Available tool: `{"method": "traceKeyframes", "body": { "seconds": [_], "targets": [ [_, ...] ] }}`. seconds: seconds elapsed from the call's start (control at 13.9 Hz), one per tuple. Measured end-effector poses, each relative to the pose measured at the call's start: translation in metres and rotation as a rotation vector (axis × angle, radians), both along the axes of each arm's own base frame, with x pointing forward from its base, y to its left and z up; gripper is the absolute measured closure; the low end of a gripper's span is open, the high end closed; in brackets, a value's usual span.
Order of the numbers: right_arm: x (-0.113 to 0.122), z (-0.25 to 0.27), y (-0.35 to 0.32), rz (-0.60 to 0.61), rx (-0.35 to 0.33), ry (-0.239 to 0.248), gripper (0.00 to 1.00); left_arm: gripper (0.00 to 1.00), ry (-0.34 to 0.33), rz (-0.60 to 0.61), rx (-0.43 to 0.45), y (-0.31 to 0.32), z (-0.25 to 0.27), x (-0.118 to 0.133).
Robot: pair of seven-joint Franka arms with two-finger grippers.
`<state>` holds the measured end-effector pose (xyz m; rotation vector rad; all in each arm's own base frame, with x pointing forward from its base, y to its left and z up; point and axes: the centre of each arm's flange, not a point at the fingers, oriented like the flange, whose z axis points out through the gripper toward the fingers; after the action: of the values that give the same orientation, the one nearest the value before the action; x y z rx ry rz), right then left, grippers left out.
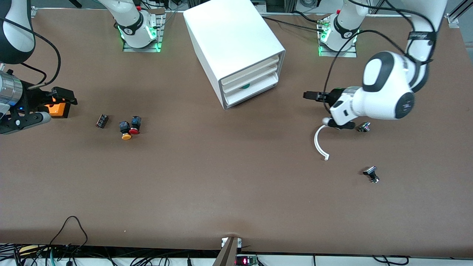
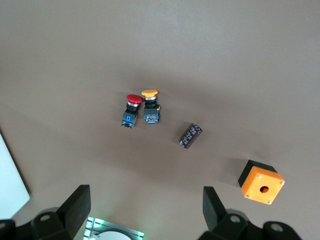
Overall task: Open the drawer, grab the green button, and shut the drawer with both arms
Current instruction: 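Grasp the bottom drawer handle with the left gripper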
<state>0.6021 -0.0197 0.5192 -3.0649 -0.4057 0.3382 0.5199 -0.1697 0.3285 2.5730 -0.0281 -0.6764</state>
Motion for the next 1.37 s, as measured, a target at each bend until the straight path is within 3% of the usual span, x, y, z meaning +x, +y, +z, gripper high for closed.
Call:
{"method": "traceKeyframes", "body": {
  "seconds": [0.43, 1.08, 1.37],
  "targets": [
    [0.001, -0.002, 0.001, -0.086, -0.018, 0.002, 0.0, 0.0, 0.002, 0.009, -0.167, -0.045, -0.057, -0.035],
    [0.006, -0.017, 0.01, -0.081, -0.019, 0.02, 0.0, 0.0, -0.016, 0.021, -0.468, -0.075, -0.146, -0.053],
    [0.007, -0.017, 0.01, -0.081, -0.019, 0.019, 0.0, 0.0, -0.005, 0.04, -0.512, -0.078, -0.163, -0.058]
  ]
}}
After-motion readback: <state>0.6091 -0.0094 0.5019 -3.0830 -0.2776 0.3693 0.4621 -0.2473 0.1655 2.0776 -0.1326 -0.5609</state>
